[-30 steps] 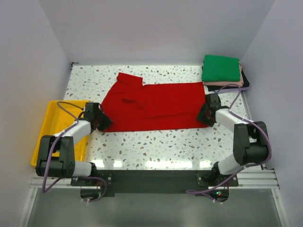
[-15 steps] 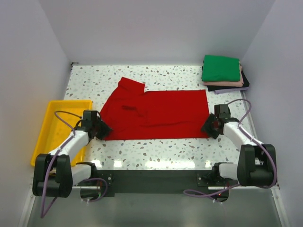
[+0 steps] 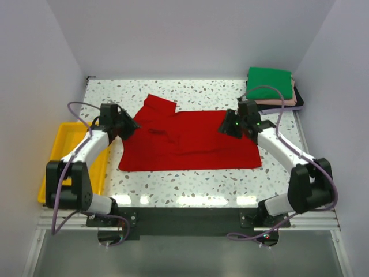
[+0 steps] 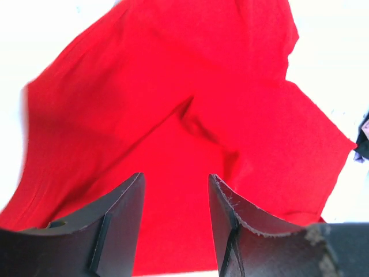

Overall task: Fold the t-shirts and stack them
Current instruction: Fold the tshirt

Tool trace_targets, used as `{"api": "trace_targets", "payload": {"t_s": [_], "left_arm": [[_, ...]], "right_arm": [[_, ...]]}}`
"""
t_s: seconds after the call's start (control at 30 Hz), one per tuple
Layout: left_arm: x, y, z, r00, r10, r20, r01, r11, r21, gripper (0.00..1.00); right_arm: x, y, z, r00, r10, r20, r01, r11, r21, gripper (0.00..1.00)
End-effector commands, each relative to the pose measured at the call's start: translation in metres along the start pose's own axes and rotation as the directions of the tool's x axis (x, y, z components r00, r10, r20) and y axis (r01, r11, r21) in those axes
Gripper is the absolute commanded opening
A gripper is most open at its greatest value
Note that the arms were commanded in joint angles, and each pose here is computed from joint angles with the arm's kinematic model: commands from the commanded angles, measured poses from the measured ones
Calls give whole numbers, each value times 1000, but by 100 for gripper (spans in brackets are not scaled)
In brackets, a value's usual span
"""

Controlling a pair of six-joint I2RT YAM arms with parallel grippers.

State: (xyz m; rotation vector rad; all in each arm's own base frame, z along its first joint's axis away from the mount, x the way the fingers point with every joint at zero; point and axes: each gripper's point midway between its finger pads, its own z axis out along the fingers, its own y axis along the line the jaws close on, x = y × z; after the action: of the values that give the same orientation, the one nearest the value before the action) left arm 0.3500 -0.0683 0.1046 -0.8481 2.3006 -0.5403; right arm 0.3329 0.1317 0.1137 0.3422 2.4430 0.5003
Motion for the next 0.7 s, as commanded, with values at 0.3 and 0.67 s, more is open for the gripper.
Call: {"api": "trace_targets", "payload": {"t_s": [0.3, 0.67], "left_arm": [[-4, -47, 80, 992, 84, -98, -80, 996, 43, 55], [9, -45, 107, 986, 87, -143, -90, 996, -13, 53]], "right_arm": [[-15, 142, 84, 966, -258, 11, 255, 943, -213, 49], [21, 172, 122, 940, -336, -58, 315, 922, -225, 50]]}}
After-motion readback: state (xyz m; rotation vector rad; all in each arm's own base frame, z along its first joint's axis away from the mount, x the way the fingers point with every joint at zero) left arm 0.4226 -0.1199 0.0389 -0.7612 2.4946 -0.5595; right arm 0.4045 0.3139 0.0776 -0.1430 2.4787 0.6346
